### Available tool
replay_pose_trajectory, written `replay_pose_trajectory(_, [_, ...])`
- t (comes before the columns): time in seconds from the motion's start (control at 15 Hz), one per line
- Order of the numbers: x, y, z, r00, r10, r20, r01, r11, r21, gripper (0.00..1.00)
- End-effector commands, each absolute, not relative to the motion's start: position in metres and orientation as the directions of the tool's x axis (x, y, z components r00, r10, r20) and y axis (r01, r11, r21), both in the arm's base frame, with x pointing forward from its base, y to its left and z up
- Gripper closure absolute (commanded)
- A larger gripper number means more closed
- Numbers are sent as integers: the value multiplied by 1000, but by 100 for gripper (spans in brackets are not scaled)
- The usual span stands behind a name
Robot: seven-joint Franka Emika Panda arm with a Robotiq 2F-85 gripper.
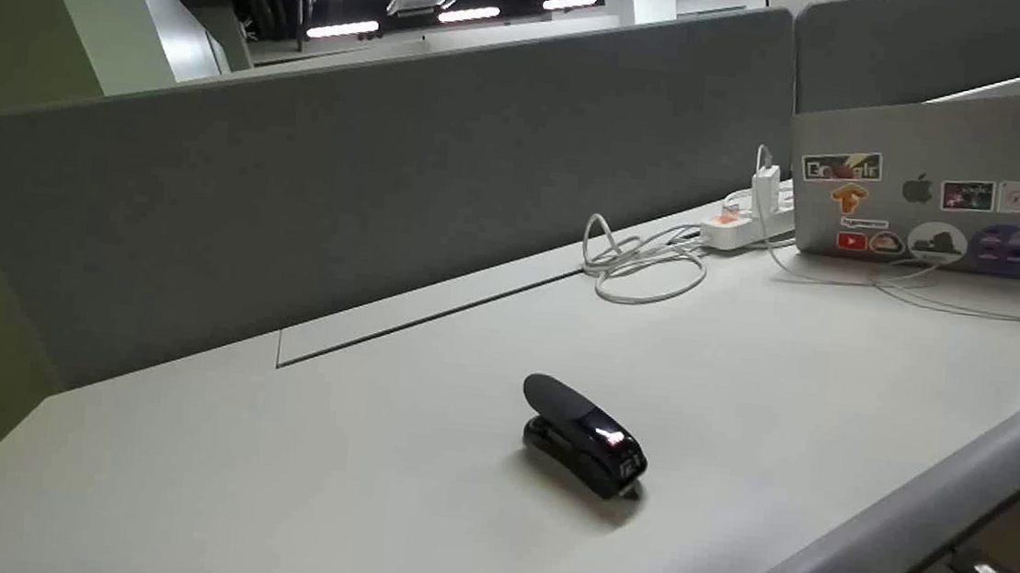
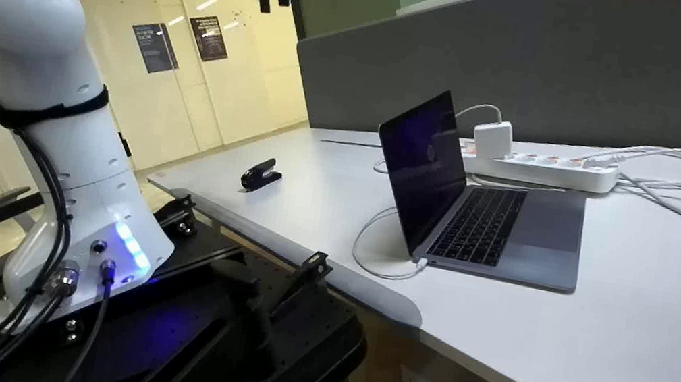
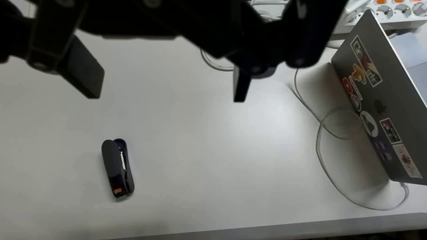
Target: Close the laptop
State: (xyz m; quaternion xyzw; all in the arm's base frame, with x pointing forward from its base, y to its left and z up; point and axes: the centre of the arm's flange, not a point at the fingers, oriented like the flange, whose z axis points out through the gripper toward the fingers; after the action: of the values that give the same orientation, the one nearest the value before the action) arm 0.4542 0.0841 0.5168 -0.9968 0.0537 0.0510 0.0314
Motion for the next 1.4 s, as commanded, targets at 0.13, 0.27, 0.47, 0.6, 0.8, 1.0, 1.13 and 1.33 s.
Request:
replay_pose_trajectory(0.13, [455,84,517,989,-104,-102,-110,-992,-58,0])
replay_pose_trajectory(0.27, [455,84,517,989,-104,-102,-110,-992,-58,0])
replay_pose_trajectory(0.47, [455,84,517,989,-104,-102,-110,-992,-58,0])
replay_pose_trajectory(0.6, [455,84,517,989,-104,-102,-110,-992,-58,0])
replay_pose_trajectory(0.8, [457,82,509,988,-145,-53,-147,-988,-46,0])
replay_pose_trajectory(1.0, [462,73,490,982,-184,42,-182,-982,-41,0])
replay_pose_trajectory(1.13, [466,62,467,973,-210,101,-207,-978,-39,0])
replay_pose_trajectory(1.33, [471,42,430,947,-254,198,-255,-967,-21,0])
